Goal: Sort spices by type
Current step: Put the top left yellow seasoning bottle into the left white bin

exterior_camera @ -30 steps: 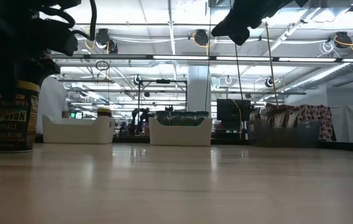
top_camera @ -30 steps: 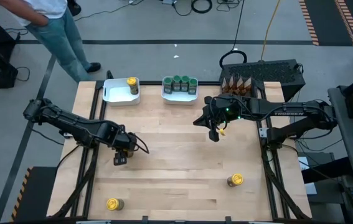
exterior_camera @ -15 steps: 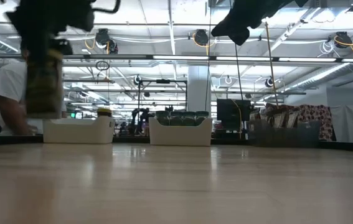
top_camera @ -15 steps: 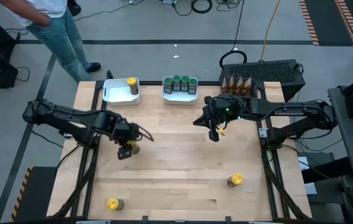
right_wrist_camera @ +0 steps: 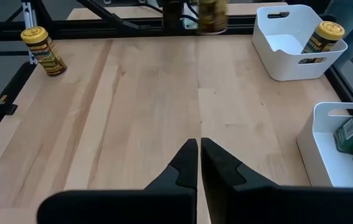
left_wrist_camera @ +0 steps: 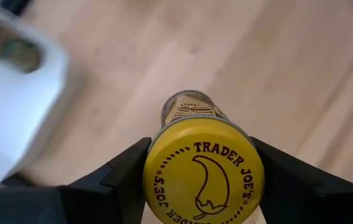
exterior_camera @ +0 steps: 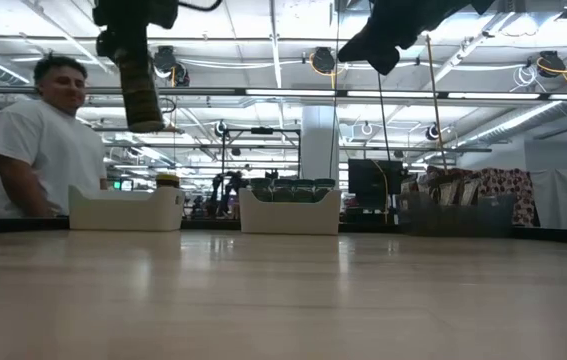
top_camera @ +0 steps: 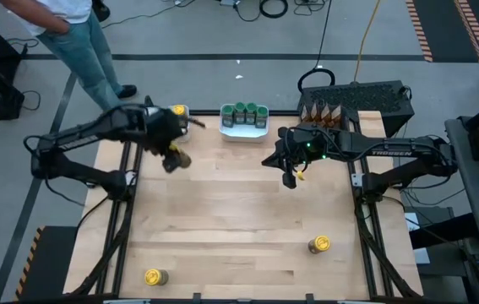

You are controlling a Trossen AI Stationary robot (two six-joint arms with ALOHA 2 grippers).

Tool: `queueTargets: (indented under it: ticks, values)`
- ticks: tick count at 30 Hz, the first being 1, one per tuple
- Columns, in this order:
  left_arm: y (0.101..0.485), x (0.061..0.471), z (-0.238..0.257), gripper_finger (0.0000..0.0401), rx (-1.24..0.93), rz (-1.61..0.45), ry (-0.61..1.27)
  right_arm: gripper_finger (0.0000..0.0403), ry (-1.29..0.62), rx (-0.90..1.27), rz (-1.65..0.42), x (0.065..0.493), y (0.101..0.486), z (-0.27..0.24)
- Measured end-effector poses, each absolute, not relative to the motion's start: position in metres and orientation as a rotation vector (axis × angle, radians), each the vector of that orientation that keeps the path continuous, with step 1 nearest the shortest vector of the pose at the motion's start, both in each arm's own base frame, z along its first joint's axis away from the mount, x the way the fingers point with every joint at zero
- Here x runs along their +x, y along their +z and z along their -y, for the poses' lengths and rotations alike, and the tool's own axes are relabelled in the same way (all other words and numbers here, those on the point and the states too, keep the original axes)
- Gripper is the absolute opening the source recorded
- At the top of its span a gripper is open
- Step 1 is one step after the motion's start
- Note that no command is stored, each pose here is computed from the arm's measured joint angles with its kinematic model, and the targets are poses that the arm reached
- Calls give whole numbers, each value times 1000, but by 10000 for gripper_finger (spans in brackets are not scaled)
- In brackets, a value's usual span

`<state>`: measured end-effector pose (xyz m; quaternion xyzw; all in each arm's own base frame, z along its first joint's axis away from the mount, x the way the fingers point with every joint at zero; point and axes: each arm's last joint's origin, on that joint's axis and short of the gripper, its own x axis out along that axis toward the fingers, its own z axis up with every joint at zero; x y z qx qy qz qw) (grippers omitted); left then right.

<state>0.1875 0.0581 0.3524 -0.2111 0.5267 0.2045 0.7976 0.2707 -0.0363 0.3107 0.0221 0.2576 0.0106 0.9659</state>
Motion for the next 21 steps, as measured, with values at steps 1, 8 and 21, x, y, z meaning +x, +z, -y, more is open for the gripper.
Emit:
queueTargets:
  ticks: [1, 8, 21]
  values:
    - [354, 184, -65, 236, -461, -1138, 464, 0, 21, 45, -519, 271, 311, 36]
    - [352, 160, -114, 236, -467, -1144, 616, 0, 15, 70, -517, 271, 311, 36]
    - [305, 152, -206, 236, -462, -1344, 665, 0, -4, 143, -519, 271, 311, 36]
